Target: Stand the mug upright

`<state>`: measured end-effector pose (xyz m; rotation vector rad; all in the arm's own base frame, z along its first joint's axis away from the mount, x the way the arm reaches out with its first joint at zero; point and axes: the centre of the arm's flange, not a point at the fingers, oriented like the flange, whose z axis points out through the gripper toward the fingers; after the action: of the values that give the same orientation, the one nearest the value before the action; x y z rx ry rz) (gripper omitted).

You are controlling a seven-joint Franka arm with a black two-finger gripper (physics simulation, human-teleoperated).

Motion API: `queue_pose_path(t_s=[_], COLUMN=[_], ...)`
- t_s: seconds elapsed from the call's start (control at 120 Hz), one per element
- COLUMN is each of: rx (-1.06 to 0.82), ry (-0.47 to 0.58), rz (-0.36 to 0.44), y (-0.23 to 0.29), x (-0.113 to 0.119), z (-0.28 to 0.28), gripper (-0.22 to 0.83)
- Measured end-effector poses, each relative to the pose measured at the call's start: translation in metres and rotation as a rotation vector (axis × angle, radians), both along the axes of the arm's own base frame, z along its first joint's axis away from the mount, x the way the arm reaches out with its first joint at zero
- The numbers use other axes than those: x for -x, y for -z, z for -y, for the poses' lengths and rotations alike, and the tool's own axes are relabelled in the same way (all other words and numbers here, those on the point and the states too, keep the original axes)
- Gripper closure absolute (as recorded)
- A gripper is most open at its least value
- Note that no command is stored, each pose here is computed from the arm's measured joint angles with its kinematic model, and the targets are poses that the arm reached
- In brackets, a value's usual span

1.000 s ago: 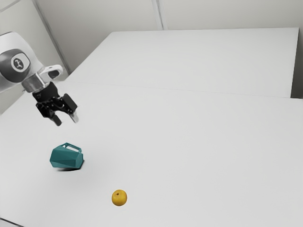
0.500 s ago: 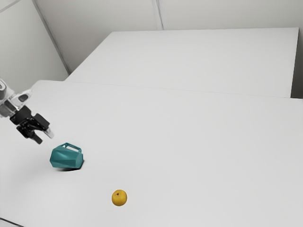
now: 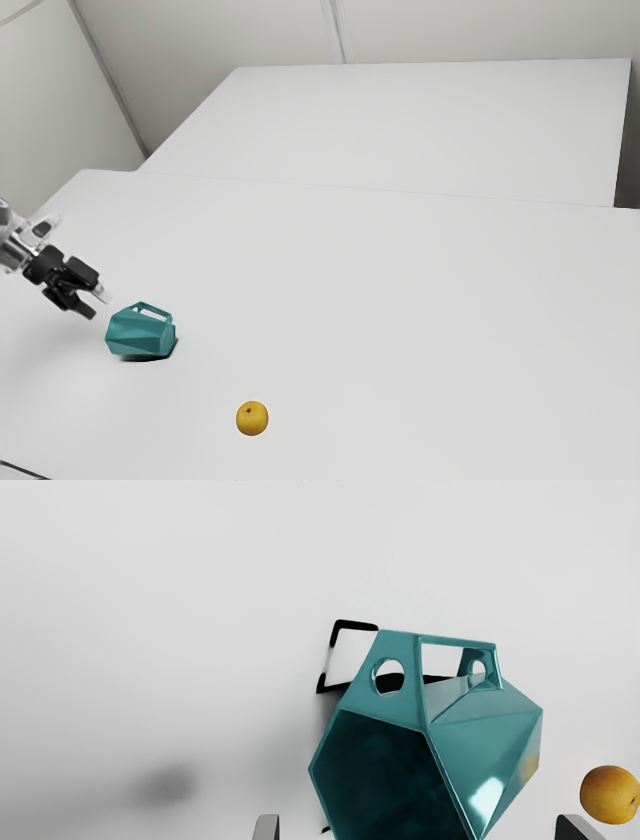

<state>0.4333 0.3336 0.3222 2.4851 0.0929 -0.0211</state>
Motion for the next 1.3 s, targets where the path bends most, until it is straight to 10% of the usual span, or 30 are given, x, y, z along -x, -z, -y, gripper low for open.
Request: queue_pose_path(t_s=[0.5,0.925,1.3], rx=[0.225,0.32,0.324], ry=[0.037,0.086,0.127], rz=[0.008,0.003,0.032], y=[0.038,0.032,0.025], x=[0.007,0.013,0.008], z=[0.033,0.049,0.057], gripper=[0.01,0.63,0.75])
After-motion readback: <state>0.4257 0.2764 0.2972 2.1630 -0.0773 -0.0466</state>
